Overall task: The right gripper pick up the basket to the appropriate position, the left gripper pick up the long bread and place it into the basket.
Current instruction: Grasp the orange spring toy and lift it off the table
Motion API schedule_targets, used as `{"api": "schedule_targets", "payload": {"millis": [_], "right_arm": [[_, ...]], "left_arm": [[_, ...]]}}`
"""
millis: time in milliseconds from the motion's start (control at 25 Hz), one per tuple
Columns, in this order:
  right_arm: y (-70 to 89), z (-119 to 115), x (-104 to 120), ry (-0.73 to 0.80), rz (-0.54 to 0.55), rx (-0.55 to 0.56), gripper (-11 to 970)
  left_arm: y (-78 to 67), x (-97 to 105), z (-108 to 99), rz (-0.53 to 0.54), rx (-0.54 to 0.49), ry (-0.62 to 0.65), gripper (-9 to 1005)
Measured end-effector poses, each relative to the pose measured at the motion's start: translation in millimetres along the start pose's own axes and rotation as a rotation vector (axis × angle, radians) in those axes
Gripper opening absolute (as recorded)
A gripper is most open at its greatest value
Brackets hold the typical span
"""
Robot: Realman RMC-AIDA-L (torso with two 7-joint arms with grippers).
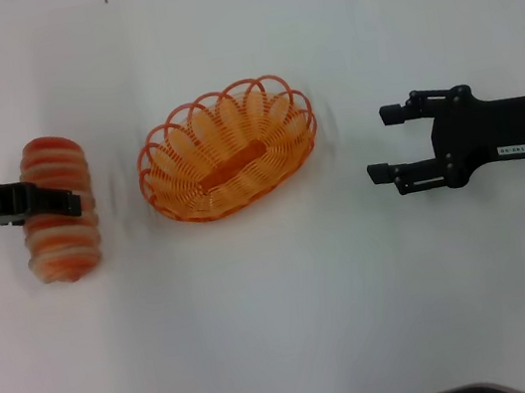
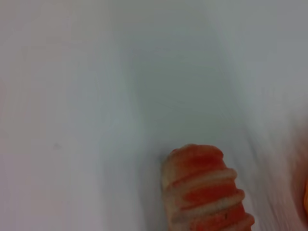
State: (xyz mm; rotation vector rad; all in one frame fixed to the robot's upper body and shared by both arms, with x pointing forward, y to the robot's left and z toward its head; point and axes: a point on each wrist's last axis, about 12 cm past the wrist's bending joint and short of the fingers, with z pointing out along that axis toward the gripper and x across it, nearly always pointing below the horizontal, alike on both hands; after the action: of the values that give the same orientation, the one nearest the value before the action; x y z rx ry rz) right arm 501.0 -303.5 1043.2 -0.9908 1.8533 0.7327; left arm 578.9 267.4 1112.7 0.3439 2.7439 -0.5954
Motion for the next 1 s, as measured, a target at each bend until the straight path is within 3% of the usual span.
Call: {"api": "schedule_targets", "payload": {"millis": [120, 320, 760, 920, 1000], "right_arm": [[0.1, 0, 0, 0.000, 0.001, 0.000, 856], [0.3, 0, 1, 0.001, 0.001, 0.000, 856], [0.0, -1, 1, 0.001, 0.002, 0.004, 857], [0.0, -1, 1, 0.001, 0.002, 0.005, 856], [-0.2, 0, 0, 0.001, 0.001, 0.003, 856]], "left_arm": [[-0.4, 0, 0, 0.004, -0.001, 0.003, 818], [-1.8, -2, -1, 0.012, 0.002, 0.008, 604], [-2.8, -10, -16, 0.038, -0.002, -0.015, 487], [-10.5, -23, -37, 0.131, 0.017, -0.017, 432], [-17.2, -34, -49, 0.236, 0.025, -0.016, 423]]}}
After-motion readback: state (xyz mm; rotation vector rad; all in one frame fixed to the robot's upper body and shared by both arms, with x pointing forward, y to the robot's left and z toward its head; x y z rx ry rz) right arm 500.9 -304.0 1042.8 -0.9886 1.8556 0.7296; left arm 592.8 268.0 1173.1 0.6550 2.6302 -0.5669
